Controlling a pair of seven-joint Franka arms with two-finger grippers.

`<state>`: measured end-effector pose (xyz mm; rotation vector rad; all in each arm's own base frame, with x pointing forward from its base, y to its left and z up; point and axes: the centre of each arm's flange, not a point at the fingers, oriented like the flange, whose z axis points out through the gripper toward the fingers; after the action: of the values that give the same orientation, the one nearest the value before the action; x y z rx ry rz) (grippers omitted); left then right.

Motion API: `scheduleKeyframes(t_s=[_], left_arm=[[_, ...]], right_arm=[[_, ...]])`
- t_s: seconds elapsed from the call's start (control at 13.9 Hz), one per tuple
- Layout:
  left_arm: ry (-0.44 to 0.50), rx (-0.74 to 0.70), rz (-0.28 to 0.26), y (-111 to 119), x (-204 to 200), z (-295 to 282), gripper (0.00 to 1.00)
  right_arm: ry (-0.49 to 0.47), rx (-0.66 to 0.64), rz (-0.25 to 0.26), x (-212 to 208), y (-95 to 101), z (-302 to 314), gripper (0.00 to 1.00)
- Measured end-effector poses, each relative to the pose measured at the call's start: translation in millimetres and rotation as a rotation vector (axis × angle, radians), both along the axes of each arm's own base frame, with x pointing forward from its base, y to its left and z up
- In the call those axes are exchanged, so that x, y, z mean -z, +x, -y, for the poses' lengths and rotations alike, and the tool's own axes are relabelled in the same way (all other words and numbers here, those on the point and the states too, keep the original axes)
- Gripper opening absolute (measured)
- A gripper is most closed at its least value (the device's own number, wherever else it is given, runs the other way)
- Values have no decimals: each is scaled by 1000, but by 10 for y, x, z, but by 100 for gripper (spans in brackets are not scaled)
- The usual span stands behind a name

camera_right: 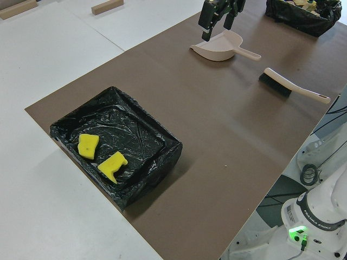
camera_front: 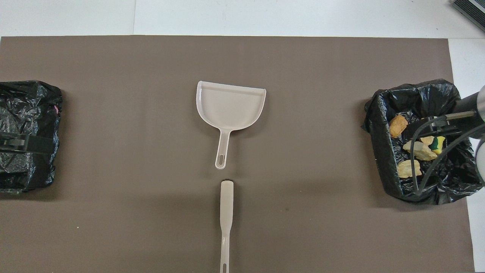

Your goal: Sweep and dump trash in bin

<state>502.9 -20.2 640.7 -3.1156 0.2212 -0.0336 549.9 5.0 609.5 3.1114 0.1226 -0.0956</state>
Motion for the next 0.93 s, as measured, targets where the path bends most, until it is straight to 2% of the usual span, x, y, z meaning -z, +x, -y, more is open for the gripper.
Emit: scheduleKeyframes(t_s=[0.22,0.36,0.57,0.93], left_arm=[[-6,12,-19,1,-312,-102,100],[-11,17,-29,107,-423,-52,100],[-16,23,-34,256,-444,3,100],[-17,23,-27,230,-498,1,100]], right_arm=[[0,0,0,0,0,0,100],[0,0,0,0,0,0,100],[0,0,0,0,0,0,100],[0,0,0,0,0,0,100]])
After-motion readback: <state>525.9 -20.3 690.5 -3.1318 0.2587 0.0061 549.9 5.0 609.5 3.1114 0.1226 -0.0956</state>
